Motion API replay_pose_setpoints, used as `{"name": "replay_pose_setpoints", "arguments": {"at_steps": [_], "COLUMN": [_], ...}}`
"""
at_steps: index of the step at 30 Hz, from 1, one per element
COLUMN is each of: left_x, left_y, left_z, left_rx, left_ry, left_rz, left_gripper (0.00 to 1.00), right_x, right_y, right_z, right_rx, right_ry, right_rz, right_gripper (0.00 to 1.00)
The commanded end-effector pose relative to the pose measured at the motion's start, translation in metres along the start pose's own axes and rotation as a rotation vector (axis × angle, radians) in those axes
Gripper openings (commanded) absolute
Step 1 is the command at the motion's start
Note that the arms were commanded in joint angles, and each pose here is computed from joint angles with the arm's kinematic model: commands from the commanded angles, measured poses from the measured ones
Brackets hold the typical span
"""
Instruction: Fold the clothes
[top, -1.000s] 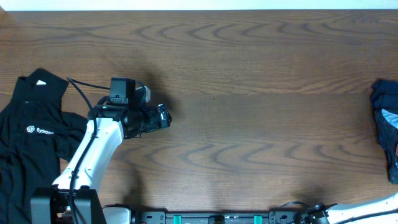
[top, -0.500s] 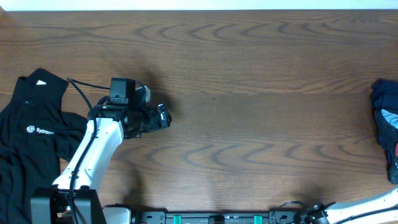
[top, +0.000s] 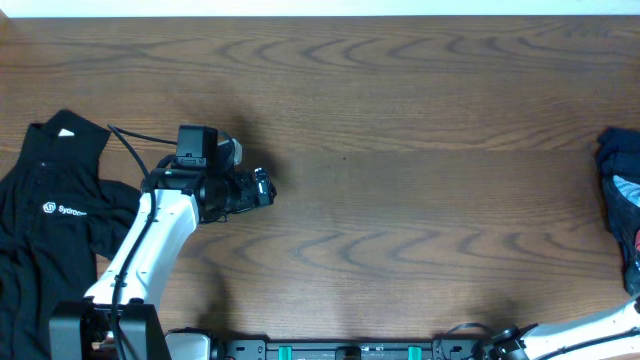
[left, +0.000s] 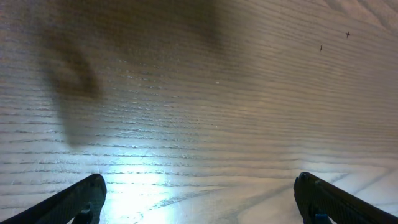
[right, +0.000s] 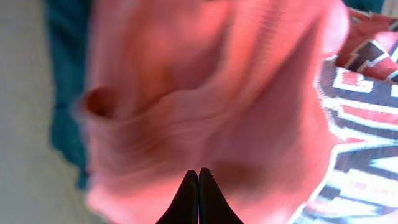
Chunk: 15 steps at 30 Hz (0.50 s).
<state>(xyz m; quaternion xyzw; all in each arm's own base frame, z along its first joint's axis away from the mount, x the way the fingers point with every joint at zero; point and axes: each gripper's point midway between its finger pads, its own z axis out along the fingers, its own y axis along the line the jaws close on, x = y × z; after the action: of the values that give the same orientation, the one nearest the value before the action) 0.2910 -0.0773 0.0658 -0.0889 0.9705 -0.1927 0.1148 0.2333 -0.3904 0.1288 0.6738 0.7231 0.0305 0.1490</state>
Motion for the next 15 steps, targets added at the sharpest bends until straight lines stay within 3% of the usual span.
{"name": "replay_pose_setpoints", "arguments": {"at_steps": [1, 8, 15], "left_x": [-0.005, -0.007, -0.008], "left_y": [-0.003, -0.004, -0.004], "left_z": [-0.004, -0.004, -0.004], "left_rx": [0.013, 0.016, 0.016], "left_ry": [-0.015, -0.024, -0.026], "left_rz": [0.018, 0.022, 0.023], "left_gripper": [0.98, 0.98, 0.98], "right_x": [-0.001, 0.004, 0.015], "right_y": [-0.021, -0.027, 0.006], "right_z": [0.007, 0.038, 0.044], "right_rx": [0.044, 0.056, 0.002], "right_ry": [-0.016, -0.035, -0.030], "right_rz": [0.040, -0.009, -0.122], "right_gripper": [0.01, 0.01, 0.01]}}
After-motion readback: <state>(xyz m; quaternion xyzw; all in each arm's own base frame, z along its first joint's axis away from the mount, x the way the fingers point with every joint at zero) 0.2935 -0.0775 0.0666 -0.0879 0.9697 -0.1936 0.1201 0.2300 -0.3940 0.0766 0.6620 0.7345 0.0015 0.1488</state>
